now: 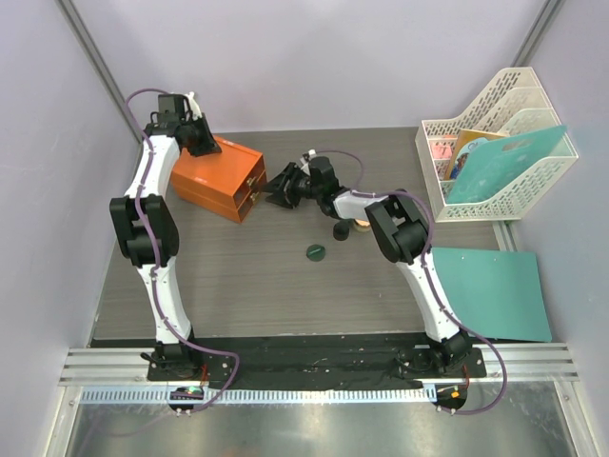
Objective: Organize the makeup
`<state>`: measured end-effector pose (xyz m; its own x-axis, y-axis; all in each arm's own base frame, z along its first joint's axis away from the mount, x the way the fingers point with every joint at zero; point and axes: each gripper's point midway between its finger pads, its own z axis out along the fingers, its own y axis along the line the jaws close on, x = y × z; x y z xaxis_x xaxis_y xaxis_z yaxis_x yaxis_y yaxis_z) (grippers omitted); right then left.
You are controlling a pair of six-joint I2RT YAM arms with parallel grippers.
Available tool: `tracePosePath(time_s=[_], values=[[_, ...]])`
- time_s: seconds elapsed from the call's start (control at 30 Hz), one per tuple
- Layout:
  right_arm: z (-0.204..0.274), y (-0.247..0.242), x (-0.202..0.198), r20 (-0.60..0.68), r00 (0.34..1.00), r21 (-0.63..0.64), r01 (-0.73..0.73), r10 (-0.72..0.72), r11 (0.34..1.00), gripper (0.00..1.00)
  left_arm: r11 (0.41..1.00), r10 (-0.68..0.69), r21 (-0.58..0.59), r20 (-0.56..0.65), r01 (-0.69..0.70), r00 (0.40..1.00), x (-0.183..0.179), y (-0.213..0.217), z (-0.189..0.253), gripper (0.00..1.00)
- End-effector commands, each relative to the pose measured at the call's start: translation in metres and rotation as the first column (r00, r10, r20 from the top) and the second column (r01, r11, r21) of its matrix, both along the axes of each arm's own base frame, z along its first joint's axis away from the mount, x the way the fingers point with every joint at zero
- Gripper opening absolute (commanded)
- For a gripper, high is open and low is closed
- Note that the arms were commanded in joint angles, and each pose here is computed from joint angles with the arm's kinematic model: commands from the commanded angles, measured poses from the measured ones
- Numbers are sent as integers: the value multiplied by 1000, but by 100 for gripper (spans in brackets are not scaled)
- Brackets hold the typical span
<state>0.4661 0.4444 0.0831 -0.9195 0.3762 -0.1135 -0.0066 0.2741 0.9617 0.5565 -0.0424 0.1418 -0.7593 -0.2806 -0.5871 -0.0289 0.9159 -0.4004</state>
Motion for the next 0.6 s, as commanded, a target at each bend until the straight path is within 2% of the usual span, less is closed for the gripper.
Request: tracePosePath(time_s=[0.0,0.27,0.57], values=[[11,12,2,33,999,13,-27,27,1000,54,991,33,106,-780,81,624,-183,23,-174,0],[5,23,2,25,998,12,-51,51,999,54,991,32,104,-781,79,623,-184,23,-174,0],[-14,28,1,18,997,-90,-67,69,994,52,991,33,106,-779,80,626,-184,23,-174,0]])
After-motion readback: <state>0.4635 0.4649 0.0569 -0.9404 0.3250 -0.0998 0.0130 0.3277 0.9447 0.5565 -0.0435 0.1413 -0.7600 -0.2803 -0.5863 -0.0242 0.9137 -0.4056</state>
